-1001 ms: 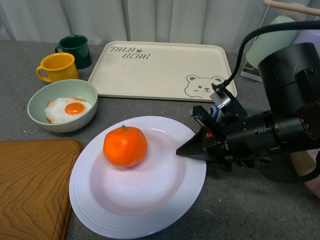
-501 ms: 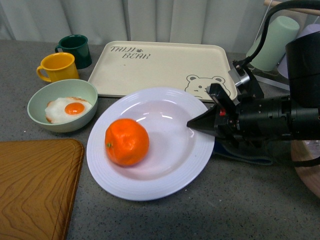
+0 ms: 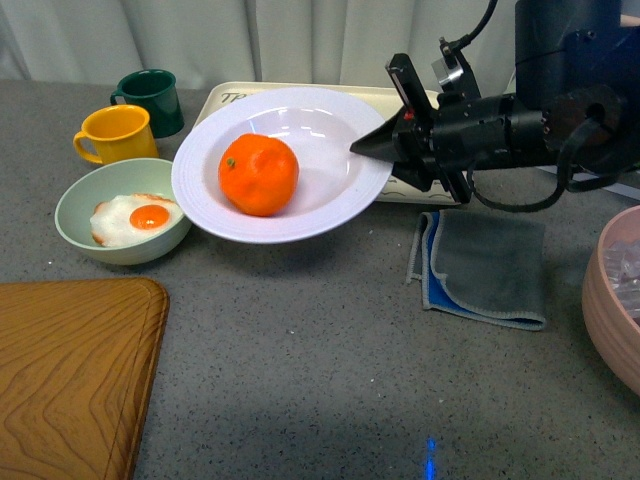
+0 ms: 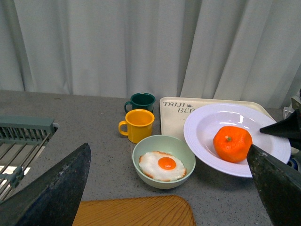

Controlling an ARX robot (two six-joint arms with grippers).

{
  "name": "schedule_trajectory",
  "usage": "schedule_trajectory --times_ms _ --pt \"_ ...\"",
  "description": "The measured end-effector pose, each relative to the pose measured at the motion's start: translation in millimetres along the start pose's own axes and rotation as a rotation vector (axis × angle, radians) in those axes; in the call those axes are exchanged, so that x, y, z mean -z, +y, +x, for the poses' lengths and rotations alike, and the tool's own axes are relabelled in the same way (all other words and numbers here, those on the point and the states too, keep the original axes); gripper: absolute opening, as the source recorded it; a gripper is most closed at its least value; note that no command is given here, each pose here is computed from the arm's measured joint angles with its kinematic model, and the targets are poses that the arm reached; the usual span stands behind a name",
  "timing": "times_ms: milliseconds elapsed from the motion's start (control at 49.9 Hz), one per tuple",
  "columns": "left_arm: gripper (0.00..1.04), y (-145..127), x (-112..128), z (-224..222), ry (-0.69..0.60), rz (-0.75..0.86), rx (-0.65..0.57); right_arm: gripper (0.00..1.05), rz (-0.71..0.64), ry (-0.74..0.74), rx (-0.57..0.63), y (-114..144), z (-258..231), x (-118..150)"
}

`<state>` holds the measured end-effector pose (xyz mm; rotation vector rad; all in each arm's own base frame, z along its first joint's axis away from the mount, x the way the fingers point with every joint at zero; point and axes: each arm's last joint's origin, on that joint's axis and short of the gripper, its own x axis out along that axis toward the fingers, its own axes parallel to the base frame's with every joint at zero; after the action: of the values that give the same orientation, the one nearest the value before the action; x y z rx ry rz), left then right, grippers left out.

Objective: Place orange and plate with both arms

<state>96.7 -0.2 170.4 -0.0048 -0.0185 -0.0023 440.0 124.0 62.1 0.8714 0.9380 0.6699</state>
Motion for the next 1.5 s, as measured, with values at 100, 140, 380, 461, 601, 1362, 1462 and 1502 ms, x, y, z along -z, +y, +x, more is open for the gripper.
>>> schedule_trajectory --times_ms 100,140,380,461,601,1362,1462,1502 --pt "0.98 0.0 0.0 0.0 0.000 0.000 0.000 0.03 0.010 -0.010 0.000 -3.1 13.0 -18.6" --pt "0.98 0.0 0.0 0.0 0.000 0.000 0.000 0.03 0.013 -0.013 -0.001 -4.2 17.3 -24.6" --pt "0.98 0.0 0.0 0.0 0.000 0.000 0.000 0.03 0.019 -0.014 0.019 -11.2 50.4 -63.0" --pt "0.98 0.0 0.0 0.0 0.000 0.000 0.000 0.03 0.017 -0.014 0.035 -14.4 58.9 -71.8" --pt "0.98 0.0 0.0 0.0 0.000 0.000 0.000 0.03 0.009 -0.007 0.068 -22.3 69.6 -80.1" --pt "0.98 0.0 0.0 0.0 0.000 0.000 0.000 0.83 -0.724 -0.590 0.563 36.9 -22.3 -64.3" --pt "0.98 0.0 0.0 0.0 0.000 0.000 0.000 0.69 -0.808 -0.847 0.642 46.3 -52.6 -44.6" --pt "0.98 0.0 0.0 0.0 0.000 0.000 0.000 0.63 -0.828 -0.898 0.641 48.3 -64.8 -35.6"
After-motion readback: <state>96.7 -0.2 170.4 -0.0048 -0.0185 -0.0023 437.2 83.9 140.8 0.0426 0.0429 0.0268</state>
